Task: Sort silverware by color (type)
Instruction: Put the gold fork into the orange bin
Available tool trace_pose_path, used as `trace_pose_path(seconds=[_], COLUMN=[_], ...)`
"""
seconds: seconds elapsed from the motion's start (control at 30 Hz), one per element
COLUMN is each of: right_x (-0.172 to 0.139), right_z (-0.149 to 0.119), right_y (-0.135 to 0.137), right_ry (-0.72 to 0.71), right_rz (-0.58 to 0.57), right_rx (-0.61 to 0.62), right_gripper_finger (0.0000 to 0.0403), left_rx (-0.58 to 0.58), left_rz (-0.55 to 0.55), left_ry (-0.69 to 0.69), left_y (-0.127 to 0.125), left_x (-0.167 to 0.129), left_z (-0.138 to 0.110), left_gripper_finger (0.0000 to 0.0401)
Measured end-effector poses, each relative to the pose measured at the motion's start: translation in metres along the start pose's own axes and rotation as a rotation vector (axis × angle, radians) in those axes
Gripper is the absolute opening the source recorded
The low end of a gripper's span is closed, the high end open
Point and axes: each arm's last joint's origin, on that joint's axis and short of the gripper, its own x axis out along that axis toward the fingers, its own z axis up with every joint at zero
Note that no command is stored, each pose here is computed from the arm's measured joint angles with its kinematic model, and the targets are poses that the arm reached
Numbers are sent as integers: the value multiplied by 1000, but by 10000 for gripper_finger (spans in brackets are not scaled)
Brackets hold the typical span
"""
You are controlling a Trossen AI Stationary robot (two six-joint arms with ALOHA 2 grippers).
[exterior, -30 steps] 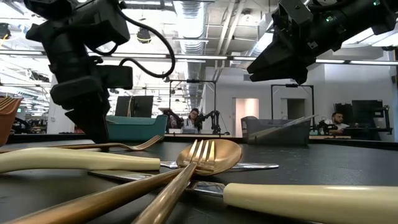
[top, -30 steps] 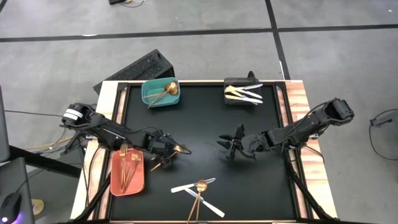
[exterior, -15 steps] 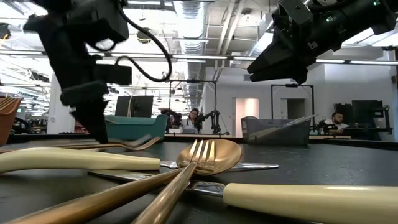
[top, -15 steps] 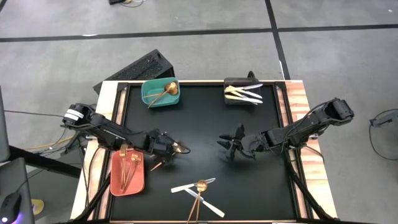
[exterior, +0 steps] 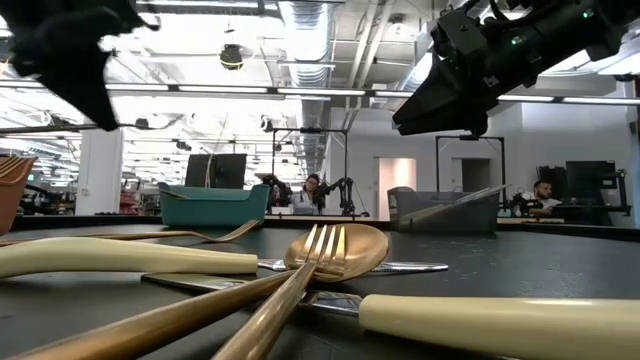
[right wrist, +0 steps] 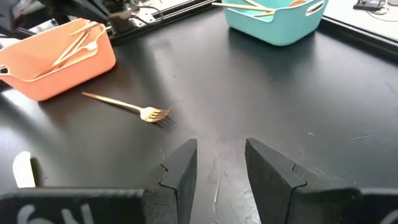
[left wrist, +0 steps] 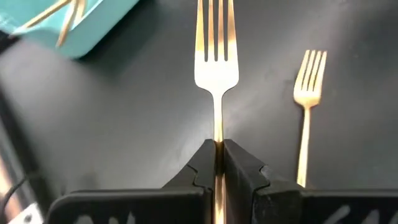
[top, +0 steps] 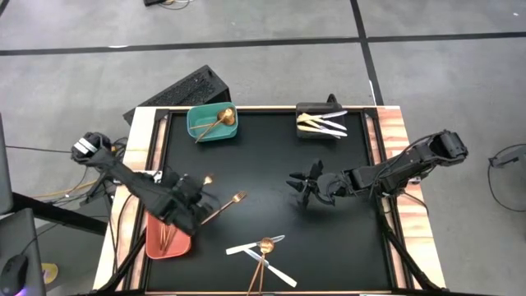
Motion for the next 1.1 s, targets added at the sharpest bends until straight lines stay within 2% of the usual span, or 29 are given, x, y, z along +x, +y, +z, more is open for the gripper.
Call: trace_pose_path(seconds=[0.23, 0.43, 0.7, 0.87, 1.1], right_x=[-1, -1, -2, -2, -4], right_z=[0, -1, -2, -2, -3], right_y=[1, 1, 4, 4, 7], right_ry=[2, 3, 9, 8, 10], right_rz=[6, 8, 24, 24, 33], right_rx=[3, 6, 0, 4, 22], right_gripper_finger=[155, 155, 155, 155, 155], left_rx=[-91, -170, -243, -262, -271], left_rz=[33, -43, -95, -134, -135], left_ry=[-22, -89, -76, -61, -49], left_y=[9, 11, 17, 15, 20], left_x=[-19, -30, -13, -2, 14], left_z=[-28, -46, -75, -84, -94], left_gripper_finger=[4, 4, 4, 4, 4])
